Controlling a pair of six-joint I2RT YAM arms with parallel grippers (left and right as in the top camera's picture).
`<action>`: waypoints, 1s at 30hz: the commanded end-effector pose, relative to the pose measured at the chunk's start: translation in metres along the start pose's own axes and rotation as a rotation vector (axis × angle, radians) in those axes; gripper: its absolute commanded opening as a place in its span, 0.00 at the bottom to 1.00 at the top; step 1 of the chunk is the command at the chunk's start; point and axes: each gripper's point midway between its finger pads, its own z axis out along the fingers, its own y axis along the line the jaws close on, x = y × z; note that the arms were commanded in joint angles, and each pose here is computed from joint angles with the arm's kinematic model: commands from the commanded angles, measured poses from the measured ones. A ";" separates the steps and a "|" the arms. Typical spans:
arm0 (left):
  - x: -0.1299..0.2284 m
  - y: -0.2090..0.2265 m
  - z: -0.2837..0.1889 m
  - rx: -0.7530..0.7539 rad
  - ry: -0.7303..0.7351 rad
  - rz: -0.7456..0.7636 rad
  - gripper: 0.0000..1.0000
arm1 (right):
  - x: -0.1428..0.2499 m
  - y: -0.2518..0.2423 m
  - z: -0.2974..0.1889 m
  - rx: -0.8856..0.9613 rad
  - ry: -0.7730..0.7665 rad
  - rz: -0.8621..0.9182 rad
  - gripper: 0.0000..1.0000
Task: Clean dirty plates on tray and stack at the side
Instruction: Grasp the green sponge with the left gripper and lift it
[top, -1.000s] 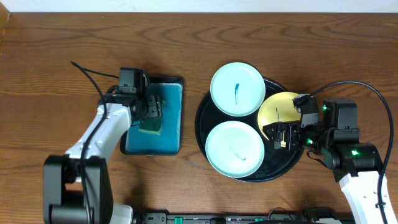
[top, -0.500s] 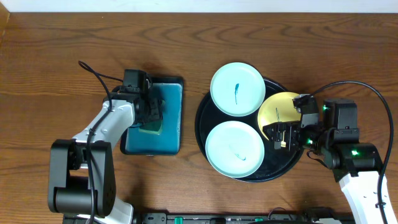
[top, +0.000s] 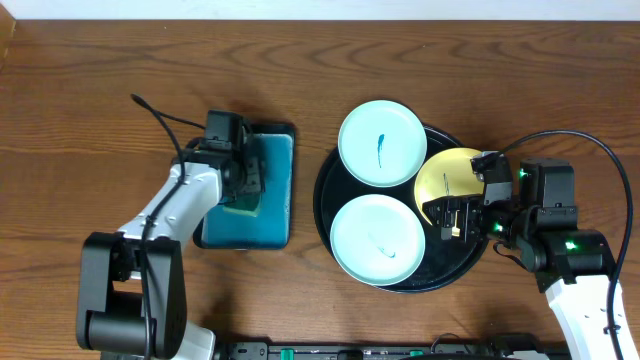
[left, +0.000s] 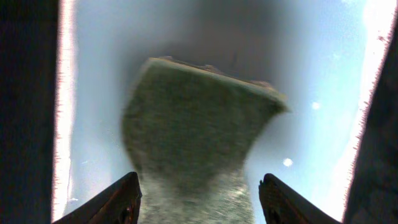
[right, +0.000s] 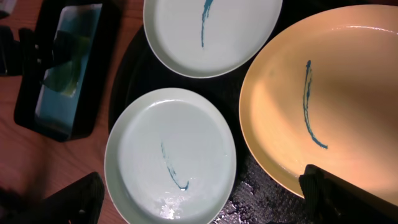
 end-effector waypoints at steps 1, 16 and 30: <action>-0.007 -0.006 -0.007 -0.010 -0.027 0.024 0.62 | -0.004 0.006 -0.002 -0.011 -0.007 -0.010 0.99; 0.000 0.009 -0.003 -0.090 -0.015 0.026 0.62 | 0.000 0.003 -0.002 0.005 0.009 -0.002 0.99; 0.031 0.015 0.039 -0.115 0.122 0.023 0.26 | 0.000 0.003 -0.002 0.005 0.009 -0.002 0.99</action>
